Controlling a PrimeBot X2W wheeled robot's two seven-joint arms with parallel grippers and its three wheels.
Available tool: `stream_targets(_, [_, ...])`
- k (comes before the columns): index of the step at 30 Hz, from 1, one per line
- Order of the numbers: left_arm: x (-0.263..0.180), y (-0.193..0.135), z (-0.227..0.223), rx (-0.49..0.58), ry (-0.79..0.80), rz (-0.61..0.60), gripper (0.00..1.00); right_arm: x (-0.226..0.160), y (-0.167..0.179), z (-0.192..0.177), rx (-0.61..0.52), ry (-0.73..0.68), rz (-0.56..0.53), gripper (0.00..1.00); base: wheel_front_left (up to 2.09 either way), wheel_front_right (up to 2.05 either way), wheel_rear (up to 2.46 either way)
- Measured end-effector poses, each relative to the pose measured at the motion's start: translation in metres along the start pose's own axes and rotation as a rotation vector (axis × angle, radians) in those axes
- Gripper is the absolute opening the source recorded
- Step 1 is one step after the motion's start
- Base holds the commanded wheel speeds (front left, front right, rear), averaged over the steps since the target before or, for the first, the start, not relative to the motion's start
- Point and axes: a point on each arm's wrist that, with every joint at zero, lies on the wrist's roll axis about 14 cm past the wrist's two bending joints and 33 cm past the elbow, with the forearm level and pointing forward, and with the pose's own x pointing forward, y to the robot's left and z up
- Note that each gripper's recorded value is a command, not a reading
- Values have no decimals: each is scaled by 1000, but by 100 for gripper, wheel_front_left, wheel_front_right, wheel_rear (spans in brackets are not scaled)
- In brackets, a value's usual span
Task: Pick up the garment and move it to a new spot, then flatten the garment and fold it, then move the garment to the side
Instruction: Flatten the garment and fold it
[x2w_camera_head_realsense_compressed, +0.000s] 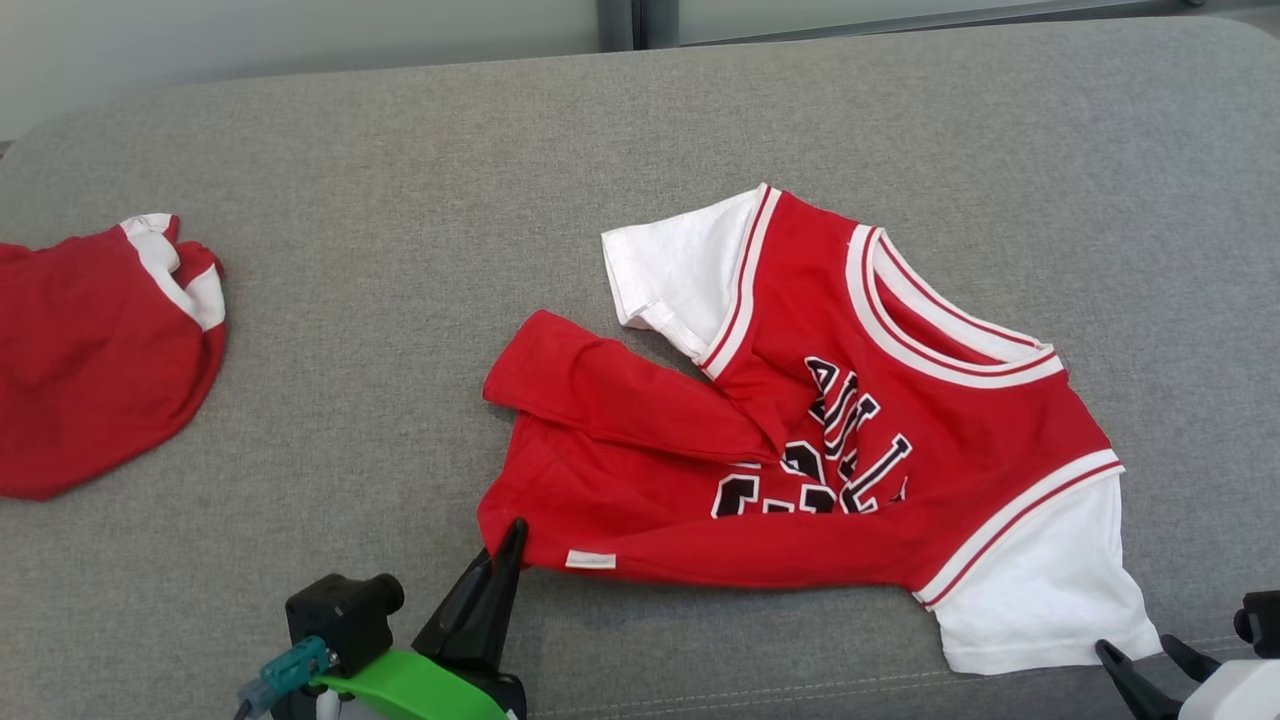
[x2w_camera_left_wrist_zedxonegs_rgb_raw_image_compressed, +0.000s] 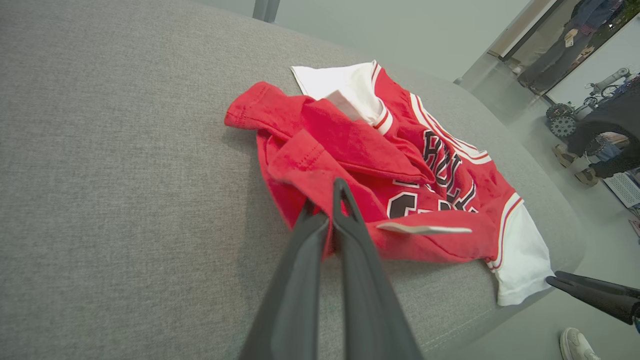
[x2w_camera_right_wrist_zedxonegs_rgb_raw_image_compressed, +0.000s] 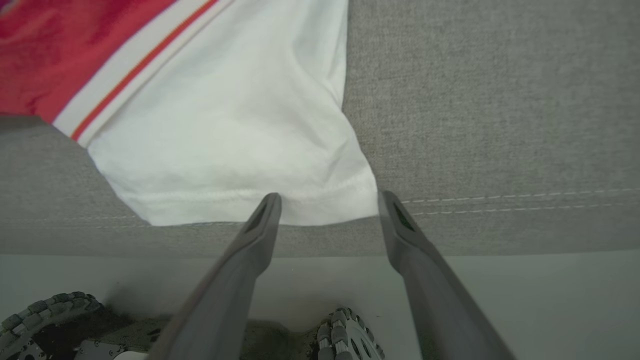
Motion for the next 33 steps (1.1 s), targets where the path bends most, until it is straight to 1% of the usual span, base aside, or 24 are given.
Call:
stream_targets(1, [0,0,0,1,3,-1,0,1,0,0,3,0,0,92,0,0,0])
stream_targets(3, [0,0,0,5,5,-2,0,2,0,-1,1,1,-4,86,0,0,0])
stream_targets(5, [0,1,0,8,4,3,0,4,1,1,8,-5,-6,87,0,0,0])
stream_targets(6, [0,1,1,9,2,4,0,5,2,2,9,-7,-5,86,0,0,0])
stream_targets(8, [1,0,1,12,7,1,0,6,1,3,13,-10,-9,79,0,0,0])
stream_targets(9, [1,0,1,12,8,0,0,6,0,3,13,-10,-13,74,0,0,0])
stream_targets(10, [1,0,1,12,8,-1,0,7,-1,3,13,-10,-17,73,0,0,0])
stream_targets(11, [1,-1,1,12,8,-2,0,7,-1,2,15,-7,-18,74,0,0,0])
stream_targets(13, [1,-1,1,13,9,-2,0,9,-1,0,22,0,-22,82,0,0,0])
stream_targets(16, [1,-1,2,14,8,-4,0,11,-2,-1,27,5,-29,82,0,0,0])
stream_targets(19, [1,-2,2,14,11,-5,0,12,-5,-2,26,15,-39,86,0,0,0])
stream_targets(22, [2,-2,2,14,11,-7,0,14,-7,-1,24,13,-47,84,0,0,0])
stream_targets(23, [2,-2,2,14,11,-6,0,15,-8,0,24,13,-50,80,0,0,0])
stream_targets(26, [3,-1,2,21,20,-8,0,20,-8,0,28,27,-55,78,0,0,0])
stream_targets(27, [4,0,1,23,23,-8,0,21,-8,0,31,32,-55,71,0,0,0])
stream_targets(28, [4,0,0,23,28,-9,0,22,-8,0,34,34,-57,66,0,0,0])
stream_targets(29, [4,0,-1,24,38,-9,0,23,-8,-1,38,36,-59,51,0,0,0])
stream_targets(30, [5,1,-2,25,43,-8,0,25,-8,-1,40,38,-59,45,0,0,0])
stream_targets(31, [5,2,-3,26,47,-7,0,26,-8,-1,44,41,-60,42,0,0,0])
stream_targets(33, [5,3,-4,29,53,-4,0,28,-6,-3,52,46,-56,23,0,0,0])
